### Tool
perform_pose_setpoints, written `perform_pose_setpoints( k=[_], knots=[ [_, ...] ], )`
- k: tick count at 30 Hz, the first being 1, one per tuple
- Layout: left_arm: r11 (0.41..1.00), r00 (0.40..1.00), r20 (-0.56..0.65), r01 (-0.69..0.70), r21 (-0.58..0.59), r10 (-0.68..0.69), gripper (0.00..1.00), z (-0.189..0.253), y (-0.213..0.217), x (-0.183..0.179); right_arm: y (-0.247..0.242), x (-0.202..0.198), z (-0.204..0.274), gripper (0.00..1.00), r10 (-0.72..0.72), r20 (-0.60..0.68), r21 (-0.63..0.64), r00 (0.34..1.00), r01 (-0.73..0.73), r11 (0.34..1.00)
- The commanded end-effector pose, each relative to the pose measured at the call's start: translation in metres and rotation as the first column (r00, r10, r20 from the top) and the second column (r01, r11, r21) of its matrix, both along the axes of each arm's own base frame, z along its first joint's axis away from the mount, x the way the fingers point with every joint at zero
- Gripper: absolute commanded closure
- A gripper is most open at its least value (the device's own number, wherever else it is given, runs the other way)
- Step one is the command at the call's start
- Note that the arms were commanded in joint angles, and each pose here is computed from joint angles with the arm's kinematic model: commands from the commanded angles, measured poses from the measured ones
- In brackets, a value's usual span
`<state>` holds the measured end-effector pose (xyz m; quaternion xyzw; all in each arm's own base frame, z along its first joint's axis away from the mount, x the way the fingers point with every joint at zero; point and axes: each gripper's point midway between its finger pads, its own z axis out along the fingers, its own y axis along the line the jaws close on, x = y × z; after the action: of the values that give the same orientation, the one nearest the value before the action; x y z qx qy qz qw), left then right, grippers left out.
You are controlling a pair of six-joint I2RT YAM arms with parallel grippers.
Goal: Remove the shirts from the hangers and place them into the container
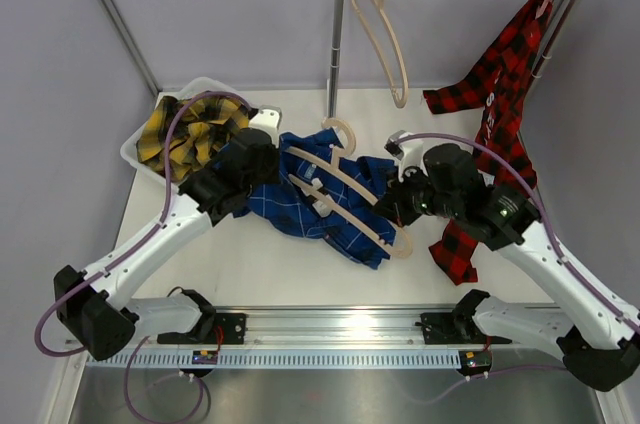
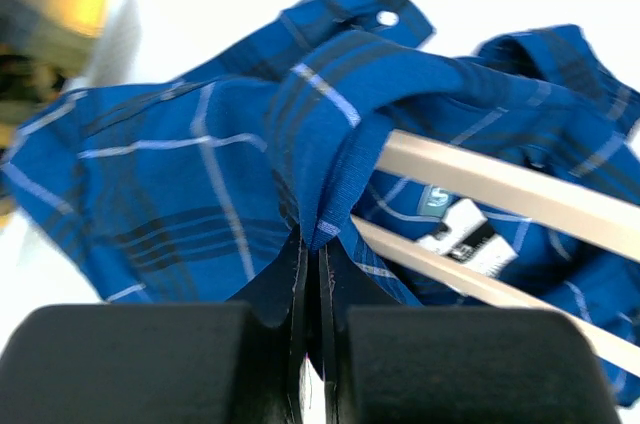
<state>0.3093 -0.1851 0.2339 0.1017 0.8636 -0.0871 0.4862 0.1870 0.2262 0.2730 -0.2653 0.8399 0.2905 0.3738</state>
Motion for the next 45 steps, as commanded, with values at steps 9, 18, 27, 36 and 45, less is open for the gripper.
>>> perform_pose_setpoints(
  k=[9, 18, 27, 36, 45],
  knots=[
    [0.977, 0.980, 0.000, -0.201, 0.078, 0.201, 1.00, 0.004, 0.049, 0.021, -0.071, -0.047, 0.045, 1.00, -0.125, 0.098, 0.028, 0.987, 0.123, 0.992],
    [0.986, 0.986, -0.023, -0.163, 0.043, 0.164, 1.00, 0.005, 0.045, 0.020, -0.119, -0.036, 0.094, 1.00, -0.379, 0.232, 0.130, 0.896, 0.358, 0.925],
    [0.996, 0.995, -0.025, -0.094, -0.009, 0.093, 1.00, 0.014, 0.033, 0.013, -0.146, -0.015, 0.163, 1.00, -0.578, 0.304, 0.281, 0.757, 0.508, 0.814],
    [0.997, 0.997, -0.019, -0.072, -0.031, 0.071, 1.00, 0.019, 0.030, 0.009, -0.169, 0.005, 0.205, 1.00, -0.719, 0.321, 0.321, 0.617, 0.643, 0.695],
    [0.997, 0.998, -0.006, -0.055, -0.054, 0.055, 1.00, 0.026, 0.029, 0.004, -0.138, 0.062, 0.178, 1.00, -0.708, 0.294, 0.184, 0.641, 0.689, 0.701]
  ],
)
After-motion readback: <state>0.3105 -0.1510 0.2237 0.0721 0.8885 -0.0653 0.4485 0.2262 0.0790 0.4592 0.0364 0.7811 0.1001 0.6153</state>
